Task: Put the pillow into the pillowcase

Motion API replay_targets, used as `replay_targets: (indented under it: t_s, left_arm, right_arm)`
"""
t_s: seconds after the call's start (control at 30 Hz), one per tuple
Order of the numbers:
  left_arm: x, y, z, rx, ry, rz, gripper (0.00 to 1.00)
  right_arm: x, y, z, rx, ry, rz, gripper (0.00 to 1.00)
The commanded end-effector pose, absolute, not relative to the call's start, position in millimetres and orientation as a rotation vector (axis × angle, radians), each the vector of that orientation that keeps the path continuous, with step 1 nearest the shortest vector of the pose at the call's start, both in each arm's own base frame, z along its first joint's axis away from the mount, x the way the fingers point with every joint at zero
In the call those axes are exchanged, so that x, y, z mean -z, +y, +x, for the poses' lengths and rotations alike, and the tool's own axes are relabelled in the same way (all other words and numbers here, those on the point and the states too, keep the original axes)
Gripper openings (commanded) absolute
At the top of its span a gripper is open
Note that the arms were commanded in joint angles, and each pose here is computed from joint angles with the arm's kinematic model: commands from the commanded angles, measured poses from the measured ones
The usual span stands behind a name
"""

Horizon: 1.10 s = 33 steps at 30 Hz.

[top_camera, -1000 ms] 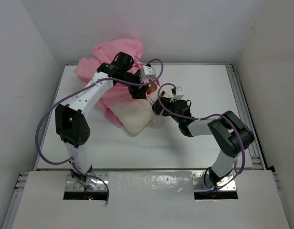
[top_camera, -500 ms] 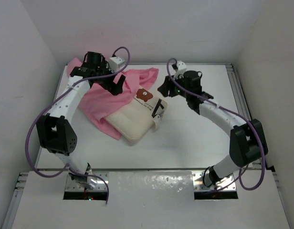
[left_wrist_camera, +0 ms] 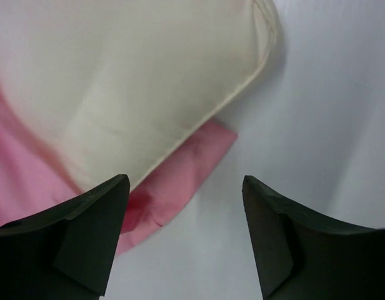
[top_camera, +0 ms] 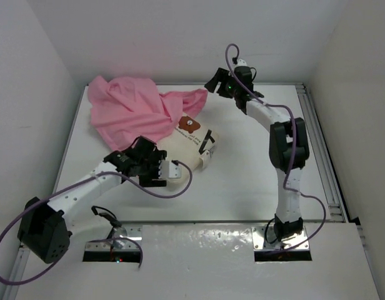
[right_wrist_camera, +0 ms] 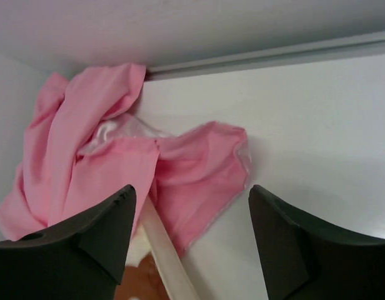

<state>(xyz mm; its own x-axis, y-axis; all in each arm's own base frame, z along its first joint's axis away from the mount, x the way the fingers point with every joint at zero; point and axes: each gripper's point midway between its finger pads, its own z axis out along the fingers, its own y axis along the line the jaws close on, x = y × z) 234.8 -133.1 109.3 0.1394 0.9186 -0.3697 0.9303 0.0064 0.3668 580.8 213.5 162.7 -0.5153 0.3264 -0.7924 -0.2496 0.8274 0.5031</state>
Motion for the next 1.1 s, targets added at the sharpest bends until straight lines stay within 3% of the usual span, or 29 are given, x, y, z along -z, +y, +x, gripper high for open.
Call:
replay_targets:
  t_s: [0.0, 0.13, 0.33, 0.37, 0.5, 0.57, 0.67, 0.7, 0.77, 0.83, 0.93, 1.07]
  left_arm:
    - [-117.6, -151.0, 282.5, -0.168, 1.511, 1.894, 0.73]
    - [-76.5, -152.2, 281.3, -0.070, 1.575, 2.004, 0.81]
    - [-28.4, -143.8, 247.0, 0.113, 1.563, 2.221, 0.82]
    - [-24.4, -143.2, 243.8, 0.129, 1.548, 2.255, 0.80]
    - [-23.1, -136.2, 238.5, 0.208, 1.566, 2.301, 0.46]
    - [-29.0, -130.7, 231.2, 0.261, 1.531, 2.340, 0.39]
    - [-49.2, -131.0, 229.0, 0.282, 1.457, 2.314, 0.41]
    - [-60.1, -132.8, 229.7, 0.264, 1.421, 2.288, 0.50]
    - [-67.3, -130.0, 225.4, 0.245, 1.355, 2.304, 0.58]
    - [-73.4, -127.1, 218.7, 0.216, 1.289, 2.328, 0.57]
    - [-57.2, -121.5, 200.4, 0.267, 1.280, 2.398, 0.43]
    - [-34.5, -127.2, 208.1, 0.265, 1.346, 2.406, 0.47]
  right_arm:
    - [-166.4, 207.5, 625.4, -0.763, 1.883, 0.335, 0.72]
    - [-140.1, 203.9, 652.9, -0.831, 1.862, 0.558, 0.74]
    - [-87.6, 204.4, 655.1, -0.854, 1.878, 0.699, 0.74]
    - [-83.0, 202.6, 655.3, -0.842, 1.880, 0.711, 0.74]
    - [-66.4, 195.6, 656.8, -0.814, 1.884, 0.768, 0.74]
    - [-66.5, 196.2, 659.1, -0.817, 1.872, 0.771, 0.73]
    - [-66.0, 200.2, 663.0, -0.833, 1.857, 0.781, 0.72]
    - [-68.4, 202.1, 664.3, -0.844, 1.850, 0.783, 0.72]
    - [-66.6, 204.4, 664.9, -0.851, 1.846, 0.788, 0.72]
    - [-65.1, 207.4, 663.6, -0.855, 1.850, 0.789, 0.72]
    - [-67.3, 210.3, 660.0, -0.862, 1.853, 0.783, 0.72]
    - [-66.2, 213.3, 652.0, -0.843, 1.875, 0.748, 0.72]
